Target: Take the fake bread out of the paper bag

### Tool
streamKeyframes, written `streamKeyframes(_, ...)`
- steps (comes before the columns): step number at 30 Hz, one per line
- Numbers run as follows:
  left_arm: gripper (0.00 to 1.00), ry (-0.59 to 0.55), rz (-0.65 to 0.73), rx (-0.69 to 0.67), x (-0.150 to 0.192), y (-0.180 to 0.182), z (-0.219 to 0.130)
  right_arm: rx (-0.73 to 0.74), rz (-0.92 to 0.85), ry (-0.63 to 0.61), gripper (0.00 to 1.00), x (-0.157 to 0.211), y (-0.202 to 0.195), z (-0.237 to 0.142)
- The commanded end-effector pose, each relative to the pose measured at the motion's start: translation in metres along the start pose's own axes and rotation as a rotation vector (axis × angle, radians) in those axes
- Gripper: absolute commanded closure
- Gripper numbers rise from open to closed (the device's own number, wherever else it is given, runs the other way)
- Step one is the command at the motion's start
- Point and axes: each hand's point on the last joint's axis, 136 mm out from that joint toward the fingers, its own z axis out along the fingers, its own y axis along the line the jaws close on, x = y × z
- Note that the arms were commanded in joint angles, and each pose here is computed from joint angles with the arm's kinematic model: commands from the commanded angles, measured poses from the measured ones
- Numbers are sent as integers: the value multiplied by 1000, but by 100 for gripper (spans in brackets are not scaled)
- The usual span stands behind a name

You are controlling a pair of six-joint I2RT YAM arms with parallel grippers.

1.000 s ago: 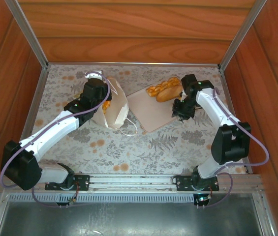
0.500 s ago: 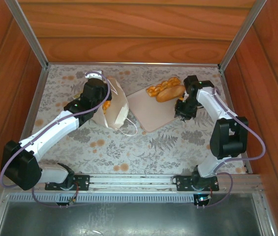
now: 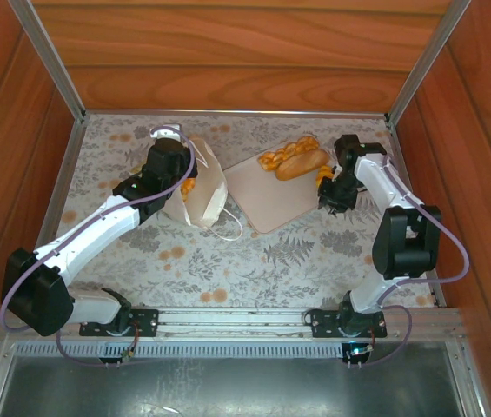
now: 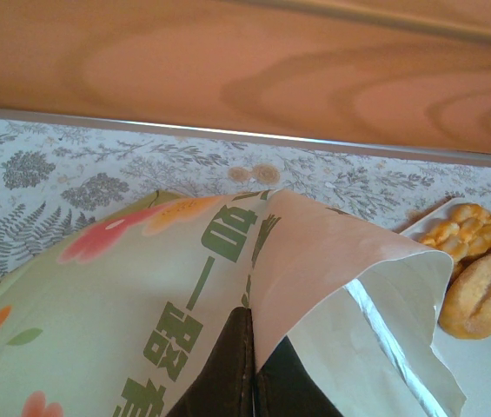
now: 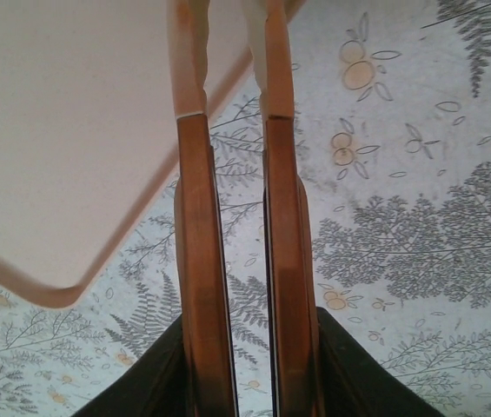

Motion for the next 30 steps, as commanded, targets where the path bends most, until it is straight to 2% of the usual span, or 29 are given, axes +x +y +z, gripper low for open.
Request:
streamKeyframes(1,100,-38,-34,14,-11,0,-6,55,29,-17,65,-1,-18,-7)
streamKeyframes(12,100,-41,-31,15,-13,0,-9,76,68,-48,66,-14,-33,-13)
streamKeyframes(22,100,-49,-28,11,-16,1,-11,25,59,-35,66,-13,-25,-14)
streamKeyframes(27,100,-50,-29,11,-16,1,-11,-117,5,-52,63,-3,-2,-28)
streamKeyframes(30,100,-48,-28,11,-16,1,-10,-139,-4,-95,63,-3,2,-43)
